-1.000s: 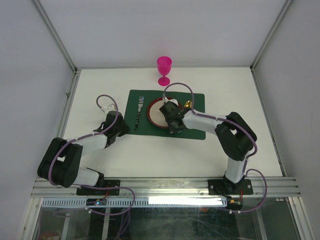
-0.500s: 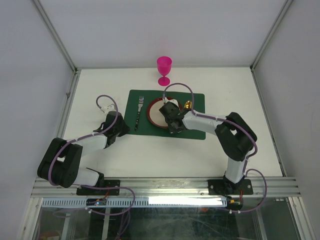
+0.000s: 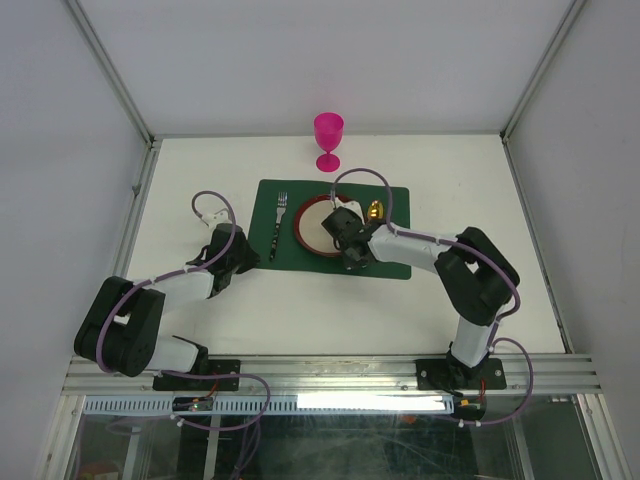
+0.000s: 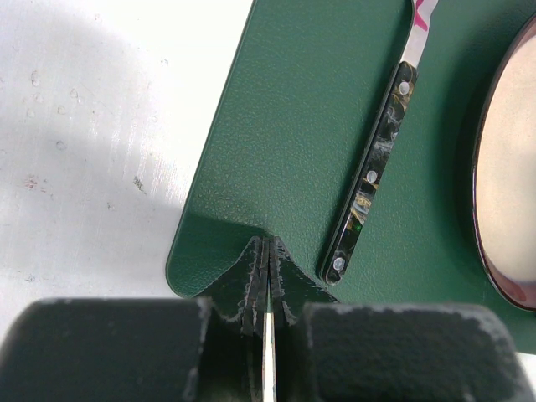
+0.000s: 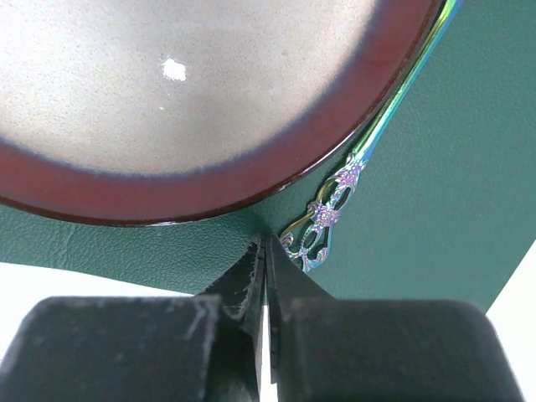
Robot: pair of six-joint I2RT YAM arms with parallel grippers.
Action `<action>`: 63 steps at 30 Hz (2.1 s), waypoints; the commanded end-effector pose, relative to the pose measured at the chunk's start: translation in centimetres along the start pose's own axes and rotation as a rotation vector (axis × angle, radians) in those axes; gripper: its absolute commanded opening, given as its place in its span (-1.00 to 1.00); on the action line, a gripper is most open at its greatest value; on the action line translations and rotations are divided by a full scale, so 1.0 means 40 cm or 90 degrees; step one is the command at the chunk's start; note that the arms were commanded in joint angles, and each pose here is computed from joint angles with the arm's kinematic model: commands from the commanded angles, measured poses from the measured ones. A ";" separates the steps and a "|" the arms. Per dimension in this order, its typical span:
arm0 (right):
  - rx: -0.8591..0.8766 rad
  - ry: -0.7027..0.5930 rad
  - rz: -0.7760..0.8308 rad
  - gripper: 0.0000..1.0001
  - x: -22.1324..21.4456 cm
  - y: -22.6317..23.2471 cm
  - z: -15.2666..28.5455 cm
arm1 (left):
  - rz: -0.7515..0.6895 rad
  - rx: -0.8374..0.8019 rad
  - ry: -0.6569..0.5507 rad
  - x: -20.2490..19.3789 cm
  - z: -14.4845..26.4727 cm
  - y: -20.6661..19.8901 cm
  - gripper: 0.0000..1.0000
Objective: Set the dinner table for one person
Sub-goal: Adjust the napkin at the center of the board.
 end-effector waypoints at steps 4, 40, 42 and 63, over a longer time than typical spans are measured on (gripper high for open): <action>-0.025 -0.016 -0.011 -1.00 0.001 -0.027 0.032 | -0.006 0.007 0.020 -0.026 0.011 0.012 -1.00; -0.016 -0.206 -0.043 -0.97 0.180 -0.096 0.282 | 0.009 -0.001 0.037 -0.048 0.017 0.019 -1.00; -0.030 -0.203 -0.056 -0.96 0.184 -0.123 0.278 | 0.014 -0.008 0.044 -0.057 0.019 0.019 -1.00; -0.059 -0.194 -0.087 -0.94 0.168 -0.188 0.237 | 0.035 0.012 0.045 -0.075 0.085 0.014 -1.00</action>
Point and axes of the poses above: each gripper's point midway between its finger pads, its own z axis back along the fingers, its own y axis along the line the jaws close on, x = y × z, the point moved 6 cm from there along z, back along the fingers, and after that the axes turned 3 degrees about -z, right-handed, at the moved point
